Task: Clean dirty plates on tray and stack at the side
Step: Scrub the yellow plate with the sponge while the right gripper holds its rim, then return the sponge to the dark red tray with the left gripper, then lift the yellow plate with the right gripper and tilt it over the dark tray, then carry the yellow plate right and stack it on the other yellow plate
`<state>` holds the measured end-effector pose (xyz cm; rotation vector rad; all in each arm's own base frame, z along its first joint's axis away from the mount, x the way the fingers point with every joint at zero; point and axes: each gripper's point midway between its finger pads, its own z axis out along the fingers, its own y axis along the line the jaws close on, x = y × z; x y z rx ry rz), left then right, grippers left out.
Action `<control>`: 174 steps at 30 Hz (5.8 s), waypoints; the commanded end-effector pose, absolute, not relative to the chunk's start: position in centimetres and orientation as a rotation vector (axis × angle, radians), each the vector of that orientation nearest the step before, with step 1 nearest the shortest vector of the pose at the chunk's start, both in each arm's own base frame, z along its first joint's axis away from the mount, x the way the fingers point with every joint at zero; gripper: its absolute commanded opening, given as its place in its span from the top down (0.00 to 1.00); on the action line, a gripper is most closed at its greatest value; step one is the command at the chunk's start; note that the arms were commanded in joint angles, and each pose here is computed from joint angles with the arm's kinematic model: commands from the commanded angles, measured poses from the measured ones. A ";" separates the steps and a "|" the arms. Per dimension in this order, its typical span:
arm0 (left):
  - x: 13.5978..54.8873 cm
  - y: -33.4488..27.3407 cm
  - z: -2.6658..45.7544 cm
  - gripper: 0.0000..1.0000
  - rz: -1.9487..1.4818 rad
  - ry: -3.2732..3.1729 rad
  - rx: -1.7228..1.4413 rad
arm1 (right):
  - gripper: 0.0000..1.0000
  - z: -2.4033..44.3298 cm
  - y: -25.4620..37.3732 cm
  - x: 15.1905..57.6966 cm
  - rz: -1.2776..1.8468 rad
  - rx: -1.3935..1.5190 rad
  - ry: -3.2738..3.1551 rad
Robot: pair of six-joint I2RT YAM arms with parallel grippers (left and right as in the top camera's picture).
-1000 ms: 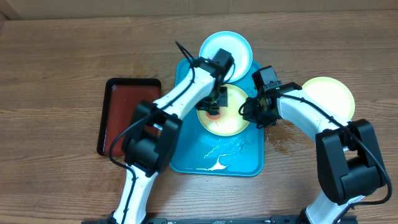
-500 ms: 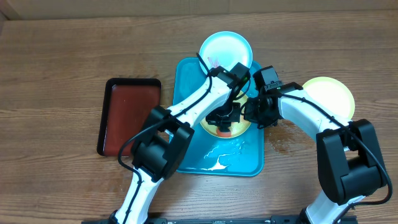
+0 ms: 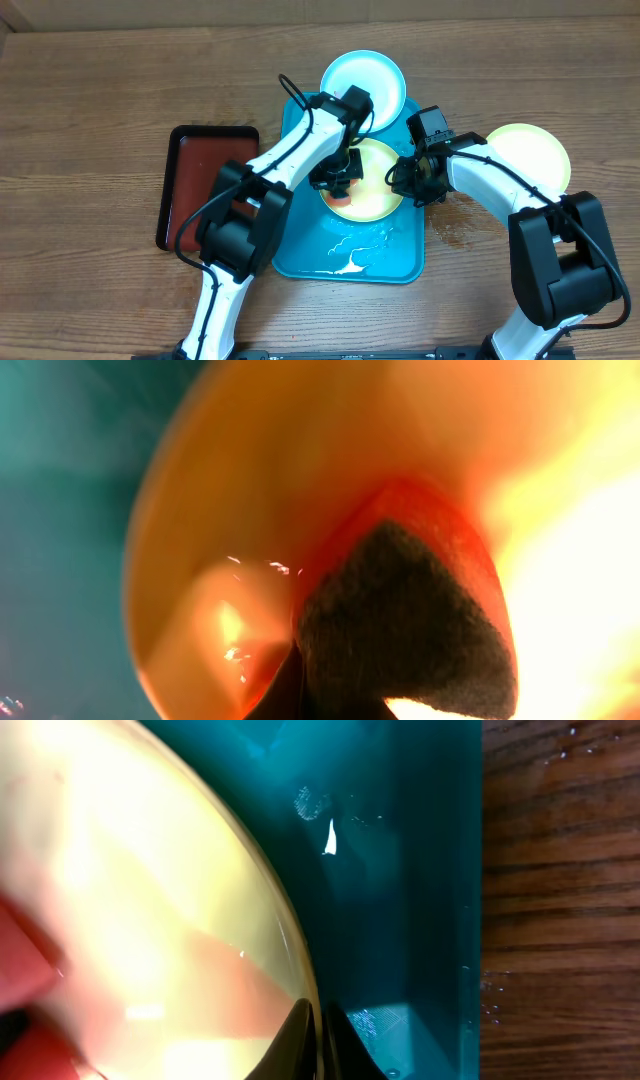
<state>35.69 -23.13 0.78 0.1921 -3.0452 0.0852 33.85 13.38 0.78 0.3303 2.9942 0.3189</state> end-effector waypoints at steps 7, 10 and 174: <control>40.0 -21.7 -0.2 0.96 0.148 -3.141 0.336 | 0.96 0.0 12.5 33.7 0.241 0.351 3.002; 39.6 -24.6 0.0 0.96 0.276 -3.134 0.274 | 0.96 0.1 12.5 33.7 0.243 0.364 3.000; 32.2 1.8 34.3 0.00 0.554 -3.658 0.653 | 0.50 9.0 -13.5 32.6 0.092 1.476 2.685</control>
